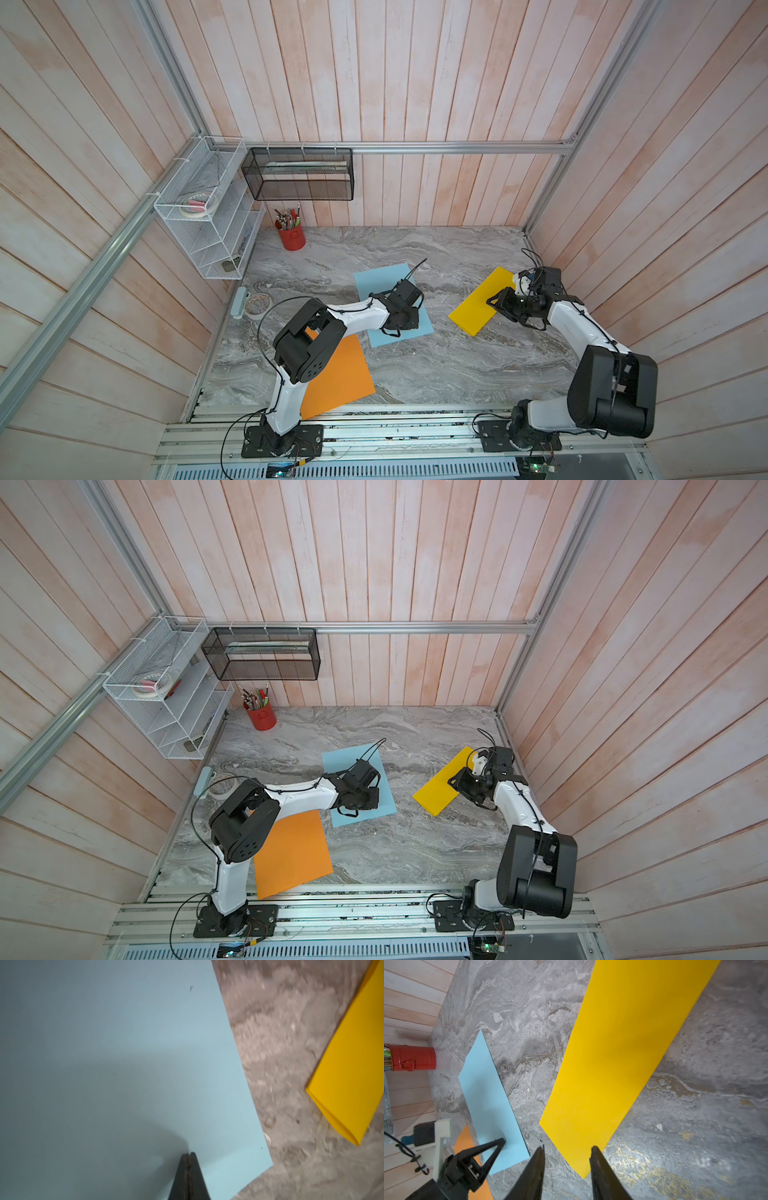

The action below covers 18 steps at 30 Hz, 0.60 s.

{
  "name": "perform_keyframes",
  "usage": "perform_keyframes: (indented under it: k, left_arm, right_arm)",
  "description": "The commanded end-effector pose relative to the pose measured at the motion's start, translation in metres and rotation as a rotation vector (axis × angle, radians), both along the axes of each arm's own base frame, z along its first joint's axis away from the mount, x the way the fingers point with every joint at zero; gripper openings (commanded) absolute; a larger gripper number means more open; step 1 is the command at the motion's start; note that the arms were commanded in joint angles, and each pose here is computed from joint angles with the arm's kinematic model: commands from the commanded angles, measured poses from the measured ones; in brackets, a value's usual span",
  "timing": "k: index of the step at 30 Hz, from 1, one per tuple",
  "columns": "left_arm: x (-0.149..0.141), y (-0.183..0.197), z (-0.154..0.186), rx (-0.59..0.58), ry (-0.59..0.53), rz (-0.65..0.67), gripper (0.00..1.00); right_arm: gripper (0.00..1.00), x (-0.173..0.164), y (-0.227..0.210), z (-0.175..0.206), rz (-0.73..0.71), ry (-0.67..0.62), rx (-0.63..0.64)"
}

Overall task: Fold the rectangular paper in half along the long edge
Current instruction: Move the paper to the center of the board.

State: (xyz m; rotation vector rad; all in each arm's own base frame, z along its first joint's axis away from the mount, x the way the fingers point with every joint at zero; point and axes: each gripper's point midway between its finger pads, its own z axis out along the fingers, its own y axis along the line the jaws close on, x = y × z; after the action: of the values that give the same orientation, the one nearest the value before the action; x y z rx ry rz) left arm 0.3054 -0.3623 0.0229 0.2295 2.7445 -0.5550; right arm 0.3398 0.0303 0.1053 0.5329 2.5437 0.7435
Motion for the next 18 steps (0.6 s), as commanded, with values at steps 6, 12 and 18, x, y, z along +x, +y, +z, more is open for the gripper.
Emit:
perform_keyframes:
  k: [6,12,18]
  left_arm:
    - [-0.092,-0.009,-0.012,-0.043,0.139,-0.057,0.0]
    - [-0.079,-0.014,0.064,-0.252,-0.001,-0.059,0.0]
    - [-0.048,0.017,0.092,-0.313,-0.045,0.046,0.0]
  right_arm:
    - [0.41,-0.011,0.076,0.009,0.222,-0.054,0.12]
    - [0.42,-0.034,0.115,-0.008,0.342,-0.036,0.198]
    - [0.43,-0.047,0.133,-0.032,0.417,0.011,0.182]
